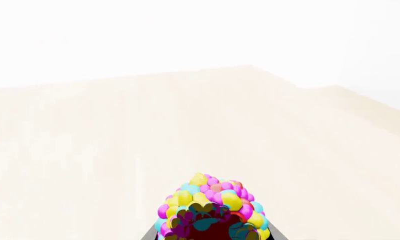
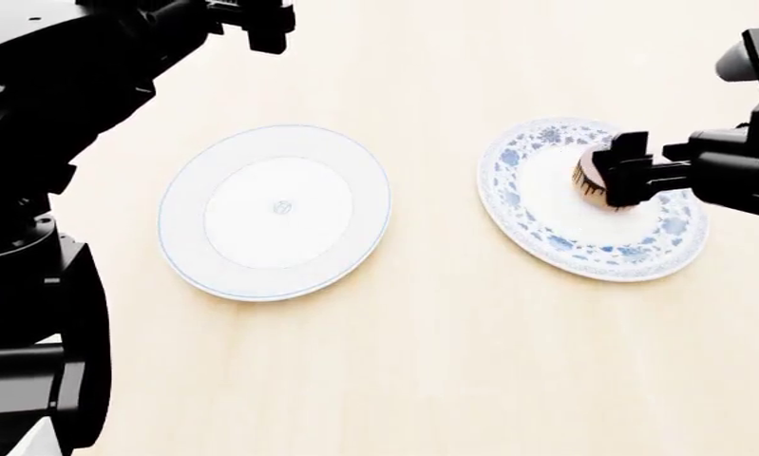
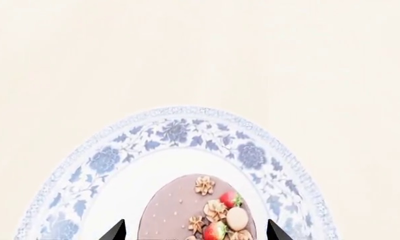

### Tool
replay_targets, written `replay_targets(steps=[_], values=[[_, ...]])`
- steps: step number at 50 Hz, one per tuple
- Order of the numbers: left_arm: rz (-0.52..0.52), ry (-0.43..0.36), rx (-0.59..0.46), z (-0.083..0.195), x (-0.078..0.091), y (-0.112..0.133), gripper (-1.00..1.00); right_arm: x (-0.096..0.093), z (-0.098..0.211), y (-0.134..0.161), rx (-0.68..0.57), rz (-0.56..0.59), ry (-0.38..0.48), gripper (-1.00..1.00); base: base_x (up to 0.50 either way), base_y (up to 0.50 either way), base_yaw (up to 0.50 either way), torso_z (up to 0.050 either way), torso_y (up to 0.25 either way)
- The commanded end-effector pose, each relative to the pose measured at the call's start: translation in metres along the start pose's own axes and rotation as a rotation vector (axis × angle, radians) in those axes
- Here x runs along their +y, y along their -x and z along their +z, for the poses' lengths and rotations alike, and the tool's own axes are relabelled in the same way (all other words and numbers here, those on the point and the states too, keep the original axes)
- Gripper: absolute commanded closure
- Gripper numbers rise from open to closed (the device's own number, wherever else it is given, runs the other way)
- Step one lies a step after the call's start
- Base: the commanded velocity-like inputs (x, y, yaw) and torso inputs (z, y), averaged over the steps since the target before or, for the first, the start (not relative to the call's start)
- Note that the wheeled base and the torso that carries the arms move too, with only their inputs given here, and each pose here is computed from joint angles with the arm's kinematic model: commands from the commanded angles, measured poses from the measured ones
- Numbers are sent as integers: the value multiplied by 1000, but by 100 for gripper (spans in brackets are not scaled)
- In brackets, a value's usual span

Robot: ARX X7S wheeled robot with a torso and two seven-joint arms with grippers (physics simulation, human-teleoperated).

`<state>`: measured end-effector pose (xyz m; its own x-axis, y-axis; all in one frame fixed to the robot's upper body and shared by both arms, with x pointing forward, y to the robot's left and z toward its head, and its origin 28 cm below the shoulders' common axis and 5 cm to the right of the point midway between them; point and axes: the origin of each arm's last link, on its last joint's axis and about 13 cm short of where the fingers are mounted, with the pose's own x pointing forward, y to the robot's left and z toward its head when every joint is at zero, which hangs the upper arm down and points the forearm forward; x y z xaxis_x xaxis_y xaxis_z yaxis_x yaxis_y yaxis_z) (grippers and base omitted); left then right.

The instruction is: Move the dessert items from the plate to the tray.

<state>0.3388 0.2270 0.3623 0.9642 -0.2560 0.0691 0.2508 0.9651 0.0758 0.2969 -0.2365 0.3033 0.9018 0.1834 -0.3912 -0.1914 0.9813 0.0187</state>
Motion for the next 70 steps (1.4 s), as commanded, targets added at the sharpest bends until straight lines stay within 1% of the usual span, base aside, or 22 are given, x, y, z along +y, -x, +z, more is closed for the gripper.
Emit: replay_targets(steps=[1, 24, 38, 52, 53, 70], values=[[-9, 11, 1, -1, -1, -1, 100, 0, -5, -5, 7, 11, -7, -100, 0, 0, 0, 0, 0], [-13, 14, 7, -3, -1, -1, 100, -2, -16, -6, 23, 8, -29, -100, 0, 0, 0, 0, 0], [-17, 6, 14, -5, -3, -3, 100, -8, -27, -14, 37, 14, -46, -100, 0, 0, 0, 0, 0], [-24, 10, 15, -5, -4, -2, 100, -9, -31, -19, 51, 14, -53, -100, 0, 0, 0, 0, 0], [-23, 11, 15, -5, -4, -2, 100, -9, -31, -19, 51, 13, -52, 100, 0, 0, 0, 0, 0], [-22, 12, 11, -5, -3, -3, 100, -7, -26, -13, 42, 6, -24, 100, 1, 0, 0, 0, 0]])
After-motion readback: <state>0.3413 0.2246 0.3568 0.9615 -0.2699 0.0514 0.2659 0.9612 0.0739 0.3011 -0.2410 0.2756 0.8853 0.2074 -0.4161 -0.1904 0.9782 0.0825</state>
